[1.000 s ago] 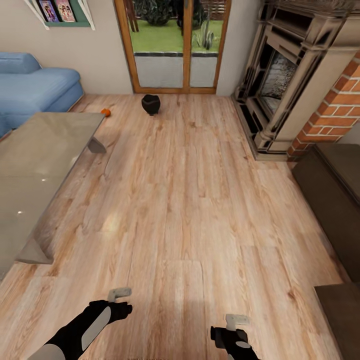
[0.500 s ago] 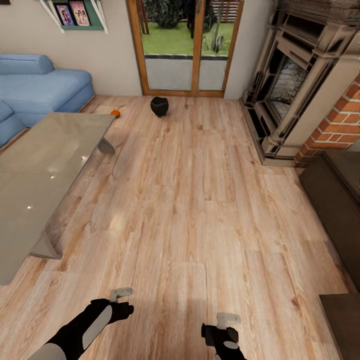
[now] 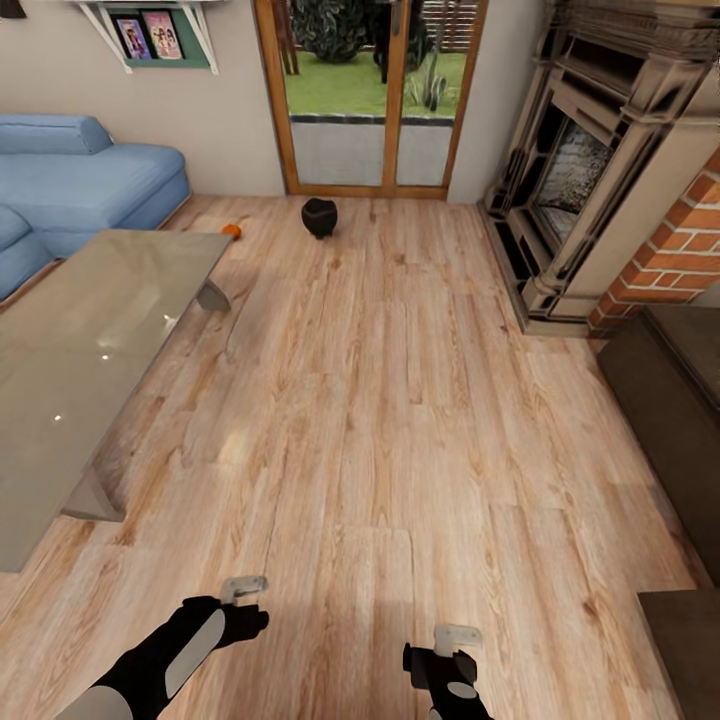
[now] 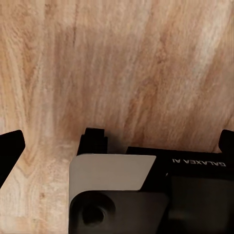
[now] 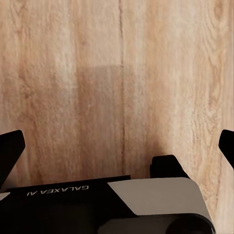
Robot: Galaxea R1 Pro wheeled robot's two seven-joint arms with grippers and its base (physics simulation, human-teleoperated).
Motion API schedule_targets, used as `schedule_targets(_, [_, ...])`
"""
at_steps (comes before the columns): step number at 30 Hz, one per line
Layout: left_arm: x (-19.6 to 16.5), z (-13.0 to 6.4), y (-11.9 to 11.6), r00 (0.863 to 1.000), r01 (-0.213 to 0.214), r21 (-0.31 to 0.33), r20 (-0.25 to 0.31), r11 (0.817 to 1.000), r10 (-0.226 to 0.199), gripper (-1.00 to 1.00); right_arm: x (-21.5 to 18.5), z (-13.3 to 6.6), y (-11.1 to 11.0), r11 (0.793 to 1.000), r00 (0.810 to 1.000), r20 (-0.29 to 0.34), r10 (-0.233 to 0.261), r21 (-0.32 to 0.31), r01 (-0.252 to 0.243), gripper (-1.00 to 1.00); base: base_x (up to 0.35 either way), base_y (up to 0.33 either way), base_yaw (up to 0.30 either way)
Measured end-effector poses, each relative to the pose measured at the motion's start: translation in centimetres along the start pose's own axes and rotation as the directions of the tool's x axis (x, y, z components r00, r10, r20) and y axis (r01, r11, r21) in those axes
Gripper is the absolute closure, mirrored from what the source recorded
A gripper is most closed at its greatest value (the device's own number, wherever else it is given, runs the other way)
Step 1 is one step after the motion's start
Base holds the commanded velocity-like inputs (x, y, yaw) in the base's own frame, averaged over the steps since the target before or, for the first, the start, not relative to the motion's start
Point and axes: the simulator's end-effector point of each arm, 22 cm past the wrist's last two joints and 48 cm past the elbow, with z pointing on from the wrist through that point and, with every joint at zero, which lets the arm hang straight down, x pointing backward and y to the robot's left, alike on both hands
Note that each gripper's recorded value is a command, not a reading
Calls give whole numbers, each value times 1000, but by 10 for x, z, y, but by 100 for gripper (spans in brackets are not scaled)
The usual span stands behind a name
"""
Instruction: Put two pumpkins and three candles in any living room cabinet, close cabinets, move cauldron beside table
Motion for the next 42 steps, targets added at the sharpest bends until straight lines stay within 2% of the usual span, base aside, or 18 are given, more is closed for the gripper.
schedule_targets(7, [2,-5,-1,1000,-11,4,-21,1000,11,-100,-6,-2,0,1000,1000,17,2,-1,-2,-100,211,0,0])
schedule_targets(18, [-5,-11,0,1000,-14,2,-6,1000,14,-100,-18,-6,0,1000,999,50,9,-1,-9,-100,330,0,0])
schedule_targets(23, [-8,-14,6,1000,-14,-9,2,1000,14,-100,-27,-8,-1,1000,996,84,23,1,-23,-100,338,0,0])
schedule_targets(30, [-27,-20,29,1000,-7,-50,27,999,8,-100,-35,-10,-2,999,994,108,35,4,-36,-100,340,0,0])
schedule_targets(42, [-36,-28,37,999,-5,-62,49,998,8,-100,-49,-15,-2,999,987,154,49,1,-49,-100,341,0,0])
